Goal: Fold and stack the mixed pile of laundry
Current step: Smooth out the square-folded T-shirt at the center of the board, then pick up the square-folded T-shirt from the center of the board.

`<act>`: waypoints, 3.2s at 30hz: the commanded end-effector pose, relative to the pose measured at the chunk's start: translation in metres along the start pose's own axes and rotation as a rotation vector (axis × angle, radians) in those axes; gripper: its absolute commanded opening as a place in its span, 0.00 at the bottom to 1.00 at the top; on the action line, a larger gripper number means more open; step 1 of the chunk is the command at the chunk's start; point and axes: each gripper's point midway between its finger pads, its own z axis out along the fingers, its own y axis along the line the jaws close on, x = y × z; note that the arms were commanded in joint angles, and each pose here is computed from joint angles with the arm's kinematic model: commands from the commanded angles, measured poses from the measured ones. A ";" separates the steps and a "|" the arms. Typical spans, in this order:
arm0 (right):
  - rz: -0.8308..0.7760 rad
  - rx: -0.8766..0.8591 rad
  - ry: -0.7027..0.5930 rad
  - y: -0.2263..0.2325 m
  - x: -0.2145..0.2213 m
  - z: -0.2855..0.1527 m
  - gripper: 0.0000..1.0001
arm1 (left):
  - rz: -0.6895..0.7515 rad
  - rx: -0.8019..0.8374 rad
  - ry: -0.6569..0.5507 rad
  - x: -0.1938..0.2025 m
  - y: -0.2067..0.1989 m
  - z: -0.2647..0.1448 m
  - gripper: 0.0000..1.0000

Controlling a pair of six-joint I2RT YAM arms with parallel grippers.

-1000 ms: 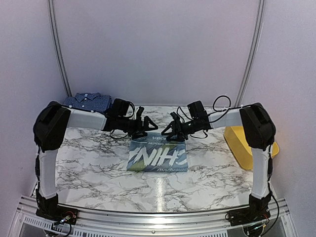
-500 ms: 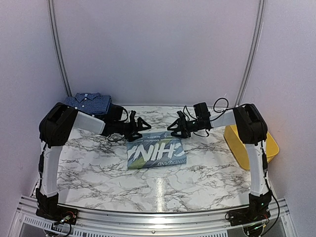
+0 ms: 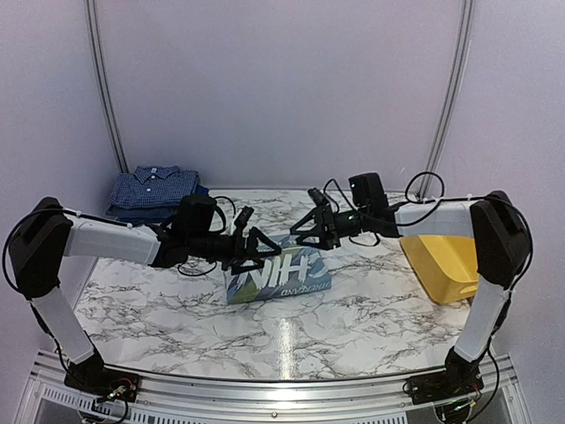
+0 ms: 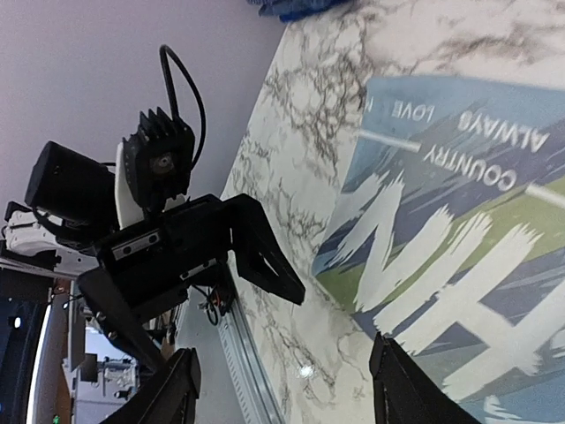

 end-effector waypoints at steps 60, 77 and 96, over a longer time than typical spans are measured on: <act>0.151 0.068 -0.182 -0.127 -0.080 -0.011 0.58 | -0.029 -0.320 -0.356 -0.107 0.150 -0.078 0.99; 0.206 0.387 -0.114 -0.113 0.020 -0.096 0.59 | 1.024 -0.648 0.124 -0.031 0.018 0.045 0.89; 0.310 0.393 -0.115 -0.129 0.049 -0.106 0.58 | 1.152 -0.458 0.360 0.050 0.038 0.184 0.44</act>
